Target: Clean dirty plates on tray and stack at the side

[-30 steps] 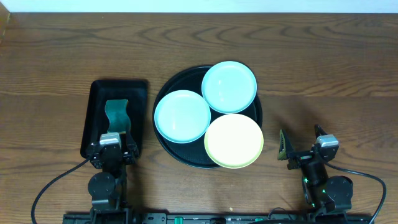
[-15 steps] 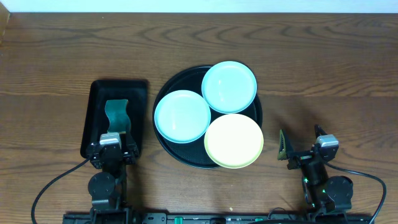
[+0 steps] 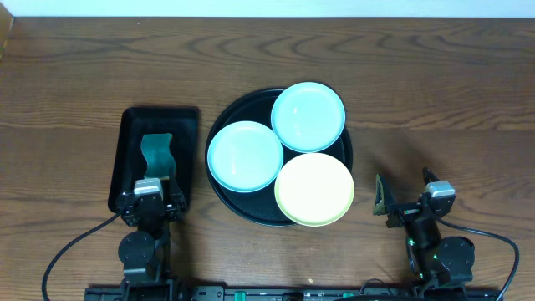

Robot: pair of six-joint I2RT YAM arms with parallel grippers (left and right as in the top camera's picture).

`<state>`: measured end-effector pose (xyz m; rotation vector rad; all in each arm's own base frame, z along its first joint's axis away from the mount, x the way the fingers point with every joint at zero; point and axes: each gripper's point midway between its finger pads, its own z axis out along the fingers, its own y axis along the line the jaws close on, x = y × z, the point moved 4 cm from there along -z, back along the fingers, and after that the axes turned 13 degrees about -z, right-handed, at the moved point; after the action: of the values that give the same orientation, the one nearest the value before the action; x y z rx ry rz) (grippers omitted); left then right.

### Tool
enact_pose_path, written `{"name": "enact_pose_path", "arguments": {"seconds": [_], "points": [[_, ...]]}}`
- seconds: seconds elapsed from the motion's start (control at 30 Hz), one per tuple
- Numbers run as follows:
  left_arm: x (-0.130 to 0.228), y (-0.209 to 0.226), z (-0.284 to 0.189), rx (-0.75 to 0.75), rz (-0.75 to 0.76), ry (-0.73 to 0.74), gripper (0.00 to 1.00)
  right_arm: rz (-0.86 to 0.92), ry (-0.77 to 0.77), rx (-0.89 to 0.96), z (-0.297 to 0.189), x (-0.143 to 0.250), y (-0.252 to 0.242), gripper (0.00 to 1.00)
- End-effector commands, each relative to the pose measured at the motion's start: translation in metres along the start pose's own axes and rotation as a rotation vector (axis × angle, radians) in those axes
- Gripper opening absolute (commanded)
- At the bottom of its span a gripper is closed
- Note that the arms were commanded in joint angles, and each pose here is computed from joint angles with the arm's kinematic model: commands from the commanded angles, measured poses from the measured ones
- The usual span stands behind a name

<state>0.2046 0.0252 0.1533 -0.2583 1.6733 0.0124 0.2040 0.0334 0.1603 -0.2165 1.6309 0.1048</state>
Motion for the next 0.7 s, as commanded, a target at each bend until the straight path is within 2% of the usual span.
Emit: {"name": "enact_pose_path", "arguments": {"seconds": [0.0,0.67], "points": [[0.0158,0.0038,0.0009,-0.019,0.024,0.061,0.77,0.003,0.000,-0.006,0.0002,0.0001,0.0012,0.99],[0.0158,0.0038,0.0009,-0.019,0.024,0.061,0.77,0.004,0.009,0.008,0.0003,0.0020,-0.0006,0.99]]}}
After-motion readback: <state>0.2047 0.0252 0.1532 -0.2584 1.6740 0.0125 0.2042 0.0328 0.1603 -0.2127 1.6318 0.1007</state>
